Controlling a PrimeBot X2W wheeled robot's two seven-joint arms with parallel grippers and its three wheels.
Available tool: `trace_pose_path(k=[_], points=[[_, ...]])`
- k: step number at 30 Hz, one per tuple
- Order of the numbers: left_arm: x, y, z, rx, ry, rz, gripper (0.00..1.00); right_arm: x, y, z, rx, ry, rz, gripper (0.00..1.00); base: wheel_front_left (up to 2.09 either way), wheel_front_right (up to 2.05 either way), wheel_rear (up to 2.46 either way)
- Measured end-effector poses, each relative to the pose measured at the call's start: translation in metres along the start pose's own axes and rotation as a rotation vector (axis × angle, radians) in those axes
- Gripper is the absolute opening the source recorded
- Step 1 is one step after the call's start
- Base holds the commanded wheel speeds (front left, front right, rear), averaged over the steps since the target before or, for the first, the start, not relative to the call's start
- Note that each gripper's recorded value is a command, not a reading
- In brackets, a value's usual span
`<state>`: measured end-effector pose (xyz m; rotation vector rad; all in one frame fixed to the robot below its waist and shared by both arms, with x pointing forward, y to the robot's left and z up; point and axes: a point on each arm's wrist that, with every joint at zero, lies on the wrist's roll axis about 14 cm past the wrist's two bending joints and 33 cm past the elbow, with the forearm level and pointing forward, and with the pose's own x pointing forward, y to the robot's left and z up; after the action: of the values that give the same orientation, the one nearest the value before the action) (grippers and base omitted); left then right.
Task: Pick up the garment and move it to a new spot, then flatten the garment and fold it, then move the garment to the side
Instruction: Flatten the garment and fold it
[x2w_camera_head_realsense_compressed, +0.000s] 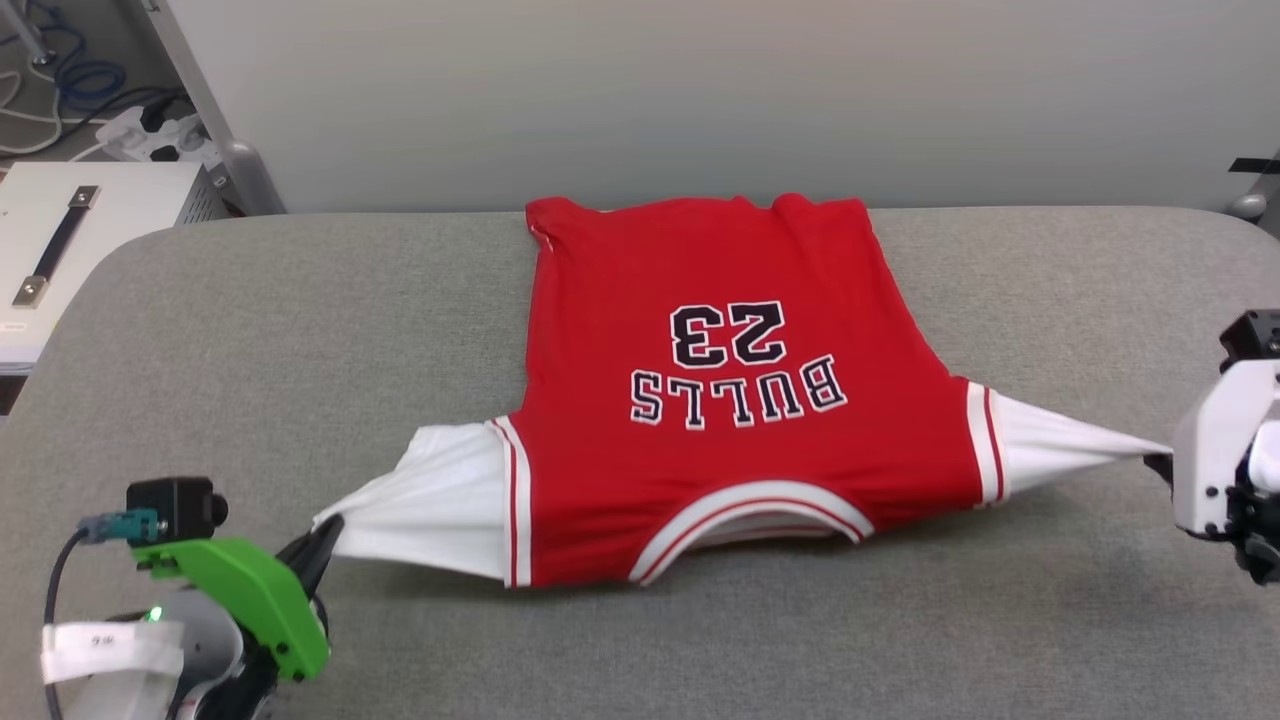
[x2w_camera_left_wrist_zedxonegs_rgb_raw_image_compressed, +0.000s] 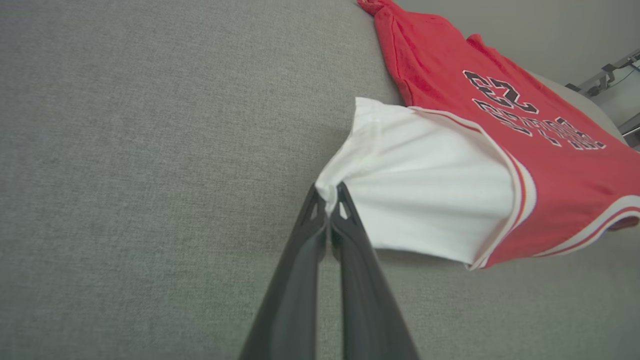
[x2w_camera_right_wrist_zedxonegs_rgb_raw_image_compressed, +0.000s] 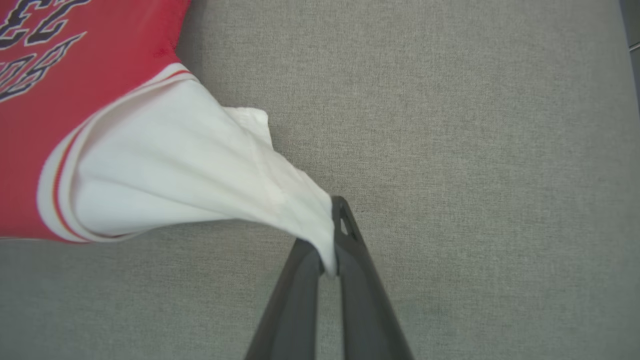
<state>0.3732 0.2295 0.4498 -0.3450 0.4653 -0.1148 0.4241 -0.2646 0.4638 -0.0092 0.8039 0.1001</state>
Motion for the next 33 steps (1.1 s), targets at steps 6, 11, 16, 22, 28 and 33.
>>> trace_pose_path(k=[6, 11, 16, 22, 28, 33], points=[[-0.026, 0.0, -0.009, 0.044, 0.042, -0.001, 0.0, -0.02, -0.004, -0.028, 0.02, 0.08, 0.005, 0.0, 0.0, 0.0, 0.0], [-0.044, -0.005, -0.028, 0.007, 0.133, -0.011, 0.0, -0.037, -0.009, -0.055, 0.023, 0.168, -0.017, 0.0, 0.0, 0.0, 0.0], [-0.058, -0.012, -0.051, -0.009, 0.264, -0.032, 0.0, -0.05, -0.006, -0.076, 0.033, 0.248, -0.034, 0.0, 0.0, 0.0, 0.0], [-0.058, -0.027, -0.056, -0.02, 0.302, -0.072, 0.0, -0.055, 0.001, -0.079, 0.034, 0.273, -0.046, 0.0, 0.0, 0.0, 0.0], [-0.056, -0.036, -0.061, -0.024, 0.335, -0.101, 0.0, -0.051, 0.006, -0.073, 0.004, 0.279, -0.057, 1.0, 0.0, 0.0, 0.0], [-0.052, -0.053, -0.06, -0.013, 0.359, -0.159, 0.0, -0.043, 0.01, -0.059, -0.006, 0.258, -0.043, 1.0, 0.0, 0.0, 0.0]])
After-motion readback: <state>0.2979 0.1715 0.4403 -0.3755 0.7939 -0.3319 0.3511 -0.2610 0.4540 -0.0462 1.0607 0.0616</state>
